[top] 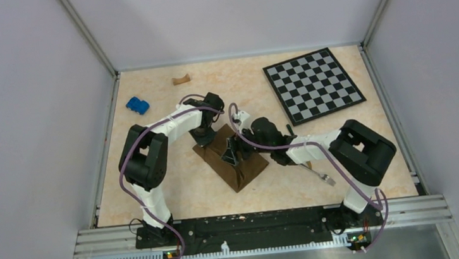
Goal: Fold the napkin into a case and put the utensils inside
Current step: Fold the lower triangle-folded napkin at the center of the board.
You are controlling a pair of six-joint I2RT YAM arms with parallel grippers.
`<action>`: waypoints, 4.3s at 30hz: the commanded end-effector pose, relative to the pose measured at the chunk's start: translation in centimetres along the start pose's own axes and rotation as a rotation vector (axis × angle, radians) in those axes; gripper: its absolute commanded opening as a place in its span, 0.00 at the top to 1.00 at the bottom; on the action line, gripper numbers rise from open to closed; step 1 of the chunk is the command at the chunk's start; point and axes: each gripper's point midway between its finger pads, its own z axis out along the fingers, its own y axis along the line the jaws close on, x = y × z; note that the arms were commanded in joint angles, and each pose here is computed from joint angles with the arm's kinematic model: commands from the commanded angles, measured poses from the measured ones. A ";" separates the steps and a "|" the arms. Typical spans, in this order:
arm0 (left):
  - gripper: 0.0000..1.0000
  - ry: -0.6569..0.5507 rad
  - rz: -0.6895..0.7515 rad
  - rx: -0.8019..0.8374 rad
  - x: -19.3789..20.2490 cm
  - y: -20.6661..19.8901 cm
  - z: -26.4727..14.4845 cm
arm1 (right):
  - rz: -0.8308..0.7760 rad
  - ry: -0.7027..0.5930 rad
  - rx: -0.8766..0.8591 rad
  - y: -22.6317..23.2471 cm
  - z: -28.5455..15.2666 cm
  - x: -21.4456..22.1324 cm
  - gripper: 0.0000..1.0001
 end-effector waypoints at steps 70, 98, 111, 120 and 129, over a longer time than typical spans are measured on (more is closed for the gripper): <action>1.00 0.094 0.205 0.901 0.5 -5.4 -4.7 | 0.317 -0.074 0.333 -4.4 -0.1 3.4 1.00; 1.00 0.197 0.348 0.940 4.3 -6.3 0.4 | 0.088 0.104 0.166 -1.3 -4.6 3.3 0.42; 1.00 0.218 0.355 0.919 4.6 -6.2 0.9 | 0.132 0.308 -0.007 0.7 -7.5 11.3 0.88; 1.00 0.259 0.374 0.951 5.3 -6.5 0.9 | 0.023 0.192 -0.006 1.9 -7.2 5.6 0.78; 1.00 0.262 0.379 0.913 5.2 -5.9 1.1 | 0.068 0.156 -0.207 3.7 2.0 0.9 0.65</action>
